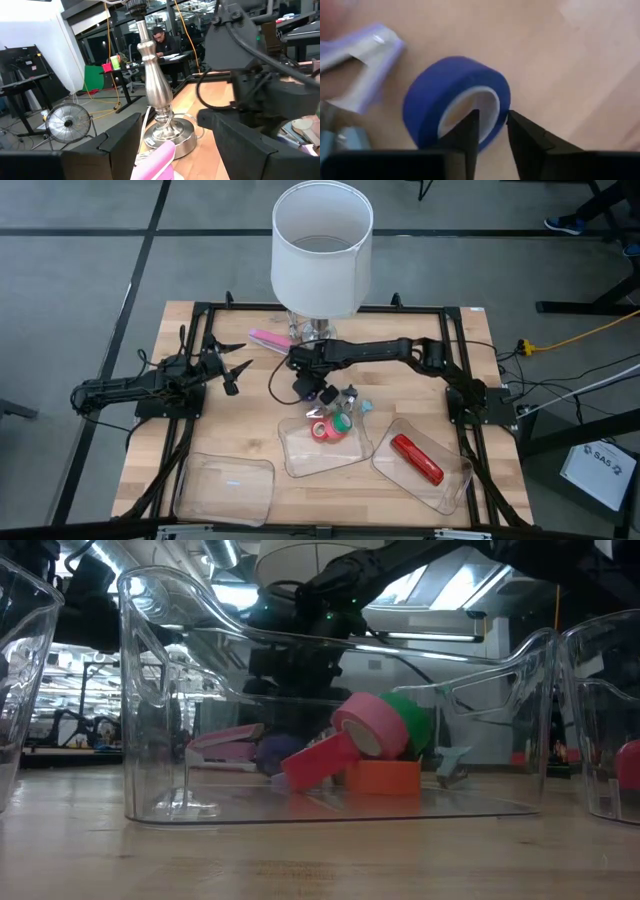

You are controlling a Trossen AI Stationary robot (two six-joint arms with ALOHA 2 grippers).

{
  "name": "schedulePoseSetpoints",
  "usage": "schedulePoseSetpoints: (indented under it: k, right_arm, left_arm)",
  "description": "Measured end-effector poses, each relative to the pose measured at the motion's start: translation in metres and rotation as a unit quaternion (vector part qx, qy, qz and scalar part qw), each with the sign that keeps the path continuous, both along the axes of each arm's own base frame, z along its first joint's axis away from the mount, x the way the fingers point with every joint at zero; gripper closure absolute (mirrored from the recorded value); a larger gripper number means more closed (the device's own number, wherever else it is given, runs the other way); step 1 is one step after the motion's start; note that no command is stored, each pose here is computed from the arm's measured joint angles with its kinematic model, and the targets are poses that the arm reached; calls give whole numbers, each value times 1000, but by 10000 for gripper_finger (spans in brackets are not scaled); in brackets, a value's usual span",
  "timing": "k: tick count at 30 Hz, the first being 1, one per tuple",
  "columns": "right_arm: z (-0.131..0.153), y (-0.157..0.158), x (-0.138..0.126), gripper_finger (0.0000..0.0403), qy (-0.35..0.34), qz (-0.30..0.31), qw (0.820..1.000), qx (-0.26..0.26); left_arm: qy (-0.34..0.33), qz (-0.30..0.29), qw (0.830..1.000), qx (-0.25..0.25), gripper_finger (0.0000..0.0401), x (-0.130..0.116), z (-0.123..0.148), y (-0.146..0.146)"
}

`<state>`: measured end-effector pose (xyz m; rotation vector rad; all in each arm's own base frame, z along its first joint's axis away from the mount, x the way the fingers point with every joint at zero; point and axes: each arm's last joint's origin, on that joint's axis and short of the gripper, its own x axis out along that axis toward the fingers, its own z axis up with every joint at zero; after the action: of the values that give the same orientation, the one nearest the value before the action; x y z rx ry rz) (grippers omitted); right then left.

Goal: Pick and place Stapler, Stapler remover, tape
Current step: Put the blue tape into the top transparent bin

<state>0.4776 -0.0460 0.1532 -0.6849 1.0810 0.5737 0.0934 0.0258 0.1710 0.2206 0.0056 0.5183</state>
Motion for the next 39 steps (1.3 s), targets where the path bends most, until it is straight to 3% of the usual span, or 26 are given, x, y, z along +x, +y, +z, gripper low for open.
schedulePoseSetpoints:
  k: [6, 11, 31, 39]
  right_arm:
    - [9, 0, 2, 247, 2, -23, 1000, 1]
    - [10, 0, 2, 232, 1, -22, 1000, 3]
    - [-26, -12, 7, 243, -38, -49, 997, 35]
    - [-31, -12, 7, 274, -30, -51, 998, 34]
  left_arm:
    - [0, 0, 1000, 0, 162, 0, 0, 0]
    - [0, 0, 1000, 0, 162, 0, 0, 0]
    - [0, 0, 1000, 0, 162, 0, 0, 0]
    - [0, 0, 1000, 0, 162, 0, 0, 0]
